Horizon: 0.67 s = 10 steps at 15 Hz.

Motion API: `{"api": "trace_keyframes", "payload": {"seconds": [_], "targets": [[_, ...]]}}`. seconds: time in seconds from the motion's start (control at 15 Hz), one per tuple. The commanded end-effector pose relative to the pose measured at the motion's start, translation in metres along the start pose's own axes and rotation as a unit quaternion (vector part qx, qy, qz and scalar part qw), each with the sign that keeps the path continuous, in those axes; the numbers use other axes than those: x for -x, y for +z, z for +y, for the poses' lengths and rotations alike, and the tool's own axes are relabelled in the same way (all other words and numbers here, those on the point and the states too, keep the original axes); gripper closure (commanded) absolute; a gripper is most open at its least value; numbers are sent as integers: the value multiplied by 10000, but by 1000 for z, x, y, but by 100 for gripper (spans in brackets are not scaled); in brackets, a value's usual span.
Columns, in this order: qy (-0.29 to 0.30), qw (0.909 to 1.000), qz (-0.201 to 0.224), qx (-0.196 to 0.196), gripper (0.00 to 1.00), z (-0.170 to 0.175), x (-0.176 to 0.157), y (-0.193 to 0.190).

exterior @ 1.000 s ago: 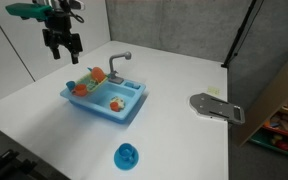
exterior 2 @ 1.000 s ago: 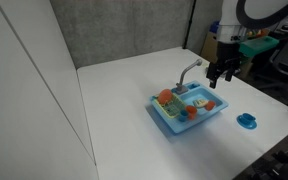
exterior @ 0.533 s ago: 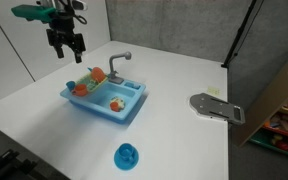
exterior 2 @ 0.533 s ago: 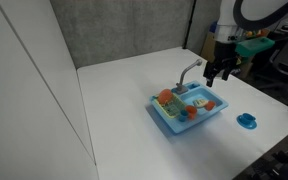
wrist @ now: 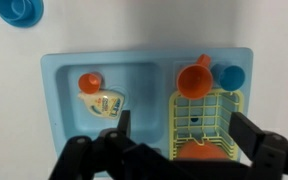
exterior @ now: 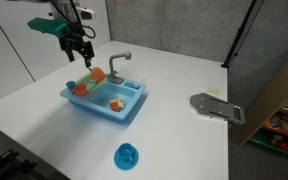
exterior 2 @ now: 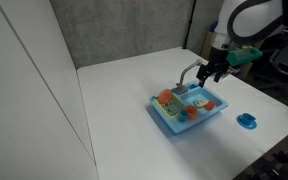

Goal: Put the orange mug to the right of the sink

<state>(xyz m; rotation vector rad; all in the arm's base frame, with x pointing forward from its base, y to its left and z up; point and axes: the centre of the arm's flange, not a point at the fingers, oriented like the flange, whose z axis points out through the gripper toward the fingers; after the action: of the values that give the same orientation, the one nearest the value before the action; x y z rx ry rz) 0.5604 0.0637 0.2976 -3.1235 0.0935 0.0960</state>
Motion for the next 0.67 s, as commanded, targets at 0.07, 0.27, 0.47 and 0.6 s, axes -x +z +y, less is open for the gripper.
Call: {"api": "trace_keyframes", "payload": {"seconds": [0.07,0.27,0.47,0.6], "targets": [[188,9998,-31,104,0,8,-17,42],[72,9998,30,162,0,16,-20,75],[-65,9998,136,97,0,15,-20,97],[-172,9997,186,56,0,11,-18,103]]}}
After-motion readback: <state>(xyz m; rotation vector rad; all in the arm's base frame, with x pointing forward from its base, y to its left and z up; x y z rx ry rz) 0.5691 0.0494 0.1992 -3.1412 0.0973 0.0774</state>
